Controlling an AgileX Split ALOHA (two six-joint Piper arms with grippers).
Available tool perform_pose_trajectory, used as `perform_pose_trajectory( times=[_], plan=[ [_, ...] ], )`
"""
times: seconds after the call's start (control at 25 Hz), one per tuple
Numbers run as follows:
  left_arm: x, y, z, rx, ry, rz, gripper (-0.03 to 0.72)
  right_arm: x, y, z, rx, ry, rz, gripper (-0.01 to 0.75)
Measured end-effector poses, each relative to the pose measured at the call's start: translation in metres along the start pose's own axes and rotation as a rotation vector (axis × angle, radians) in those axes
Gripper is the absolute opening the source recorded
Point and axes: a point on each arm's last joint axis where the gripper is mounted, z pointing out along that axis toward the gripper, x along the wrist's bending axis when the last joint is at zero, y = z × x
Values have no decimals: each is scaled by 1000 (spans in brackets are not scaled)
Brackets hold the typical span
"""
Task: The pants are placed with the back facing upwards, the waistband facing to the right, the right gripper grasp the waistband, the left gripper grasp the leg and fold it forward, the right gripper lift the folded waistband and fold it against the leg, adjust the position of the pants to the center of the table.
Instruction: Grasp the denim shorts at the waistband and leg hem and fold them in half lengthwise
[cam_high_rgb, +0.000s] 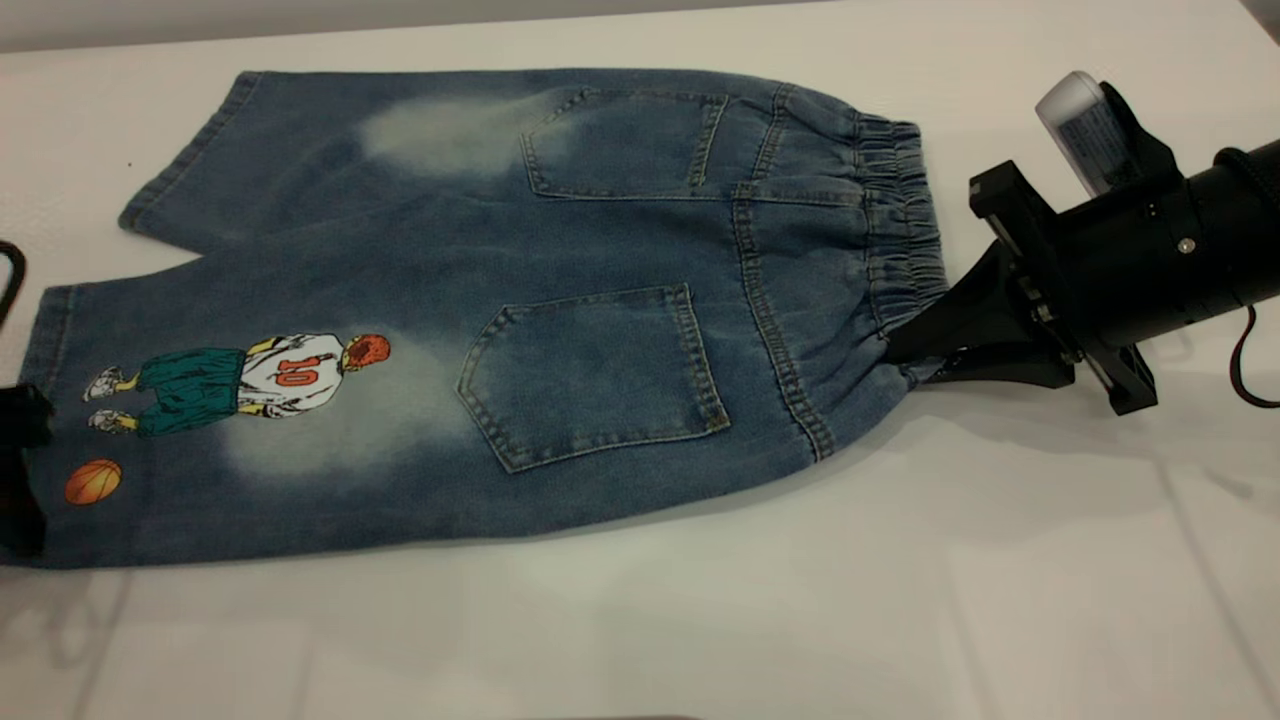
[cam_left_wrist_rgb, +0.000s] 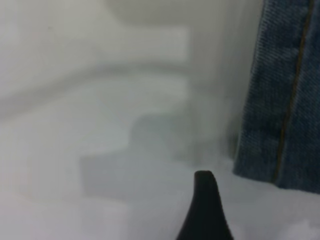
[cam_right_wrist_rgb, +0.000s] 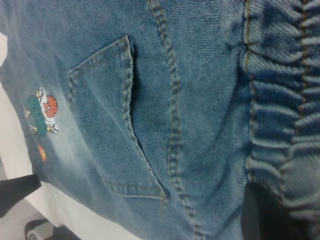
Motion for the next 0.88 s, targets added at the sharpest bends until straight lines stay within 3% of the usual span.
perform_pose_trajectory(
  times=[0.2, 0.32, 0.44, 0.68, 0.88],
  plan=[
    [-1, -1, 9, 3, -8, 3, 506, 0, 0, 0, 0, 1, 0, 45],
    [-1, -1, 12, -3, -13, 14, 462, 0, 0, 0, 1, 3, 0, 45],
    [-2, 0, 13, -12, -17, 26, 363, 0, 0, 0, 1, 3, 0, 45],
    [-3, 2, 13, -42, -30, 28, 64, 1, 0, 0, 4, 13, -24, 45],
    [-3, 2, 12, -40, -29, 32, 27, 12, 2, -6, -13, 29, -66, 45]
  ],
)
